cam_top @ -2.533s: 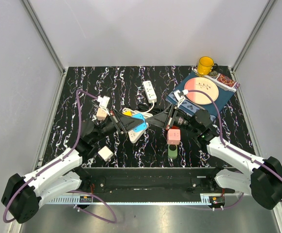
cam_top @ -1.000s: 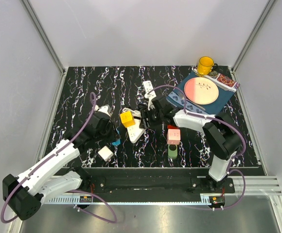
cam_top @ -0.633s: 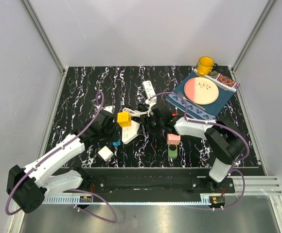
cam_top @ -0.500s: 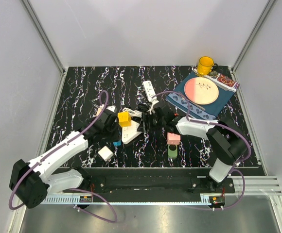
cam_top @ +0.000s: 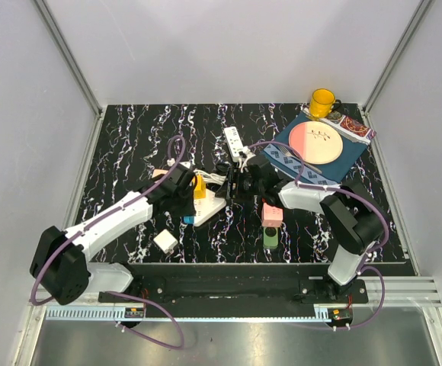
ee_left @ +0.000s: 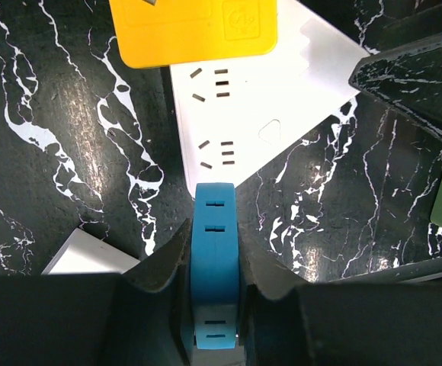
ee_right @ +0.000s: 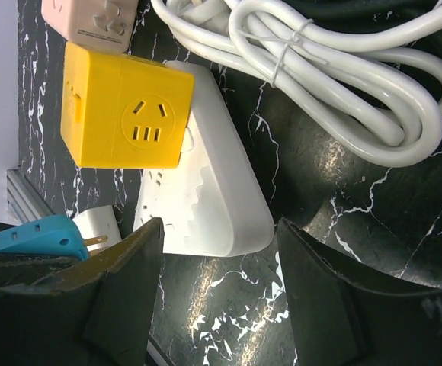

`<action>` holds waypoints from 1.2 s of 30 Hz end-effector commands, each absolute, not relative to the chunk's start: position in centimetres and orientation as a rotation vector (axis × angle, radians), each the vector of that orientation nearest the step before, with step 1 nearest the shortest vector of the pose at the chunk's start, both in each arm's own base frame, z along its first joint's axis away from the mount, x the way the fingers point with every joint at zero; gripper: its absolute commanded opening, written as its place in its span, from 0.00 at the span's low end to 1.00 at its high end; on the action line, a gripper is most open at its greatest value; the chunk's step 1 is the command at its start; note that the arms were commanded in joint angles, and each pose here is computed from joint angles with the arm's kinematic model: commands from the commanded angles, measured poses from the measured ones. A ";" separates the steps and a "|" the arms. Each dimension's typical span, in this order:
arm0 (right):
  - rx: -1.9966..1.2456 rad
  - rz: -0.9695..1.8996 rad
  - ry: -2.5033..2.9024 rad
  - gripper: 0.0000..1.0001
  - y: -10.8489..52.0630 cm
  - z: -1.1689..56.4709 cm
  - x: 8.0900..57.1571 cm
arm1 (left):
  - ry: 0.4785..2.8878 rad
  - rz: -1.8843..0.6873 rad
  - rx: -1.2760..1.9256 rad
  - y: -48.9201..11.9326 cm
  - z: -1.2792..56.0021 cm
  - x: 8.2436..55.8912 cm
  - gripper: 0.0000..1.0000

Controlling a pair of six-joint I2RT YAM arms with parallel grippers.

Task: Insert the plug
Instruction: Insert the plug into the socket.

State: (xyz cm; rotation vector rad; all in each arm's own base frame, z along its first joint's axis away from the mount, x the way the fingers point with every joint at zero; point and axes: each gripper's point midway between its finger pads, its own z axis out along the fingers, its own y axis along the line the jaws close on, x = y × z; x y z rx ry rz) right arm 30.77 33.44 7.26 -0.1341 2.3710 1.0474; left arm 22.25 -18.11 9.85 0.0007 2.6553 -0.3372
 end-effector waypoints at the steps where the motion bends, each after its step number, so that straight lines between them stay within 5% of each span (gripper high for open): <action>1: -0.135 1.099 2.318 0.66 34.2 7.9 31.6 | 2.617 -0.350 -0.007 -19.0 10.9 24.0 0.00; 36: -0.159 1.174 2.285 0.60 33.7 5.7 31.5 | 2.756 -0.210 0.004 -20.3 8.2 25.3 0.00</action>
